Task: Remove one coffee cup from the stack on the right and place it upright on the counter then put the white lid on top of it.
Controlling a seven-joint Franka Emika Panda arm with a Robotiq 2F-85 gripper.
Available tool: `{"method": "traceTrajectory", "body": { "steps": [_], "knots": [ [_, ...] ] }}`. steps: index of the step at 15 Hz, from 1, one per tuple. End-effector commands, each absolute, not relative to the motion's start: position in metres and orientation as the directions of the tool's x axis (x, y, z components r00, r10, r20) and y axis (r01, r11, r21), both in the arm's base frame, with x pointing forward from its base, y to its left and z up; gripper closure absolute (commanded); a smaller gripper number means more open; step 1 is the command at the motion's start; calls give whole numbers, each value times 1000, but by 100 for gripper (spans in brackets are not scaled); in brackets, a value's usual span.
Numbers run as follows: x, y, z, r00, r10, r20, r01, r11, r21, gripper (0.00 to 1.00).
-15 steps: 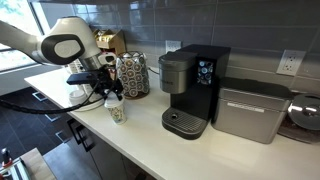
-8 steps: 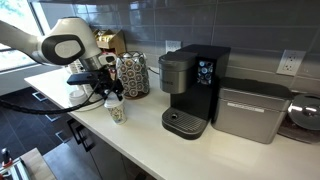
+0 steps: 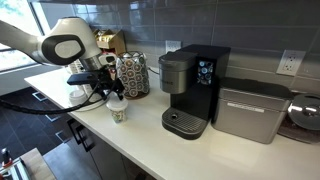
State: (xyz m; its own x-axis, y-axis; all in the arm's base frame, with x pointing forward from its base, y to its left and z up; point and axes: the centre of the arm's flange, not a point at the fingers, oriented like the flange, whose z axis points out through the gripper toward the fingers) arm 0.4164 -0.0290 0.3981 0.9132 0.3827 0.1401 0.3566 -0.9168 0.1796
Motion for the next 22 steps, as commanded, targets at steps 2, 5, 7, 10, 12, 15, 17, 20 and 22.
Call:
{"method": "traceTrajectory", "body": {
  "steps": [2,5,7,10,12,15,17,20,22],
  "knots": [
    [417,-34,397,908,399,129,373,-909,183,0],
    [416,-32,400,905,403,133,380,-909,172,0],
    [416,-31,401,902,412,132,389,-906,169,0],
    [416,-30,405,899,418,131,394,-903,173,0],
    [413,-27,409,900,416,133,391,-903,177,0],
    [405,-22,420,898,417,141,390,-903,182,0],
    [396,-18,431,896,419,146,390,-901,192,0],
    [379,-10,452,890,427,158,394,-896,205,0],
    [368,-2,466,883,439,165,405,-891,206,0]
  ]
}}
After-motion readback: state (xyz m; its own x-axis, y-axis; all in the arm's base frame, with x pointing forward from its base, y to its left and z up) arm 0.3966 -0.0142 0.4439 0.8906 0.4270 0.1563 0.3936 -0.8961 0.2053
